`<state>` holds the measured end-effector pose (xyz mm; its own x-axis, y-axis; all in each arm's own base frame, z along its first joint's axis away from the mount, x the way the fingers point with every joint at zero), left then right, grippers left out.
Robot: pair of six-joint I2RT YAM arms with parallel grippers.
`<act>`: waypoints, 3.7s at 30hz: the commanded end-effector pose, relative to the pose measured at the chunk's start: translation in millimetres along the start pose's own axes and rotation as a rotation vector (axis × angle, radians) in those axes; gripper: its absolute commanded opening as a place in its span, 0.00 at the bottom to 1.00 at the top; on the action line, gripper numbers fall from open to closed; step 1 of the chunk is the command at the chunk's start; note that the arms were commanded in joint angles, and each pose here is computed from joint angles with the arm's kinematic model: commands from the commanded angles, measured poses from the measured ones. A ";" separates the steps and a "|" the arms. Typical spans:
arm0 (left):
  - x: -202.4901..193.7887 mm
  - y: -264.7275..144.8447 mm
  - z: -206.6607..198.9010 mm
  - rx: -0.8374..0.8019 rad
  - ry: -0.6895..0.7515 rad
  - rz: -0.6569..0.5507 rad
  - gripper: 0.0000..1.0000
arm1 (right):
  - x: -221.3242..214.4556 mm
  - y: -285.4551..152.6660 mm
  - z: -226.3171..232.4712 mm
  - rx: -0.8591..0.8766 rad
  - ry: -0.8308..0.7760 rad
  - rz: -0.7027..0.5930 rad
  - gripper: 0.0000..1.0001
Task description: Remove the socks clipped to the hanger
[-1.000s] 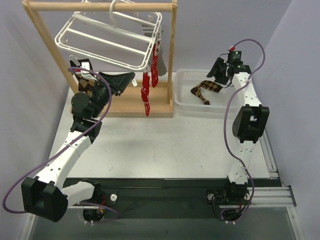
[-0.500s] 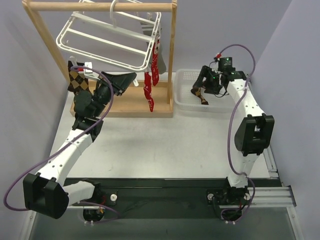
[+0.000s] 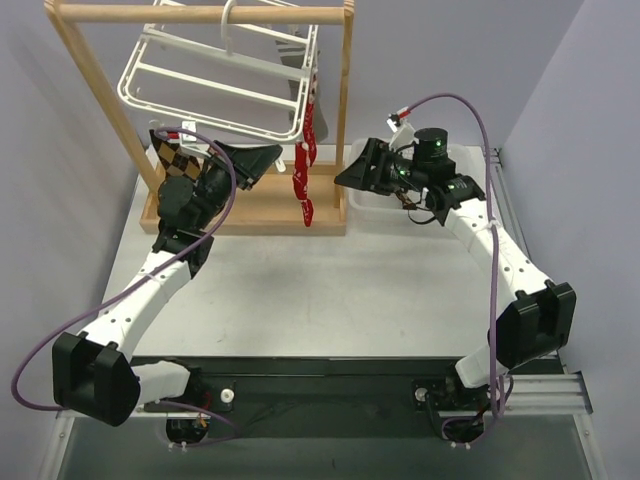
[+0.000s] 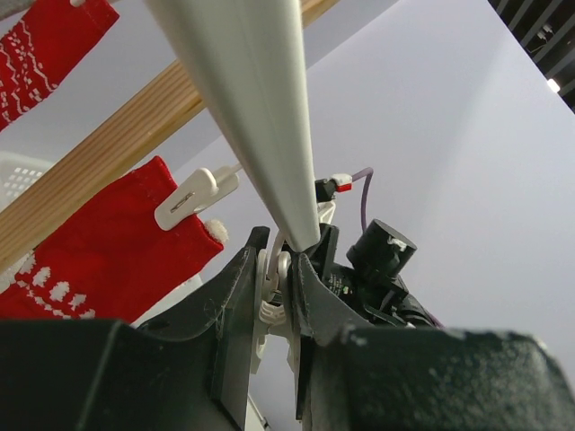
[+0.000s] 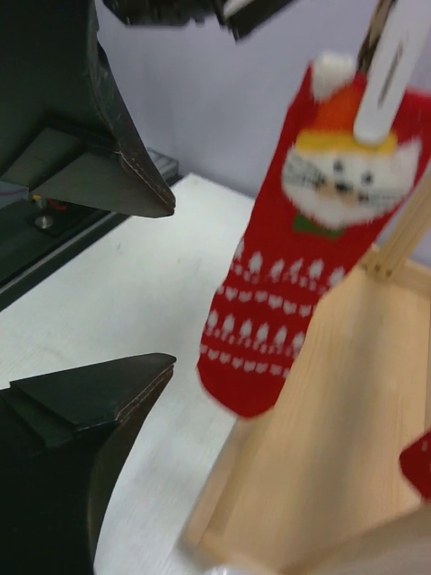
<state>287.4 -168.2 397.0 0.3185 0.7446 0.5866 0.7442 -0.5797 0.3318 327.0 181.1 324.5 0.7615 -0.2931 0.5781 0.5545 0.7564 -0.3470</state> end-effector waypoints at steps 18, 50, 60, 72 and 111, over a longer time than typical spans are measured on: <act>3.1 -0.2 -27.5 -0.078 0.018 0.033 0.27 | -14.4 71.7 64.2 0.058 -0.321 -0.086 0.74; -10.6 -118.5 -15.2 0.381 0.288 0.162 0.97 | 33.7 102.4 52.3 -0.111 -0.484 -0.253 0.09; 2.9 -152.7 -11.5 0.591 0.454 0.132 0.92 | 61.3 83.6 32.8 -0.220 -0.494 -0.274 0.13; 32.1 -144.4 -28.3 0.637 0.537 0.095 0.97 | 36.7 7.9 45.4 -0.244 -0.421 -0.250 0.76; 67.6 -179.0 -109.3 0.482 0.621 -0.042 0.97 | -62.0 146.7 130.8 0.598 -0.619 -0.128 0.93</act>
<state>118.4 -52.8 449.3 0.0229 0.3786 0.9253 0.9699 -0.2328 0.0713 307.9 365.2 300.9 0.4273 -0.0587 0.9022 0.2633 0.9627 -0.0621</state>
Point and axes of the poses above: each gripper's point midway between its finger pads, its own y axis out along the fingers, its own z axis along the line the jaws close on, x = y × z, the point moved 9 cm from there along -y, back along the fingers, and after that the axes turned 8 degrees about y, right-handed, at the moved point
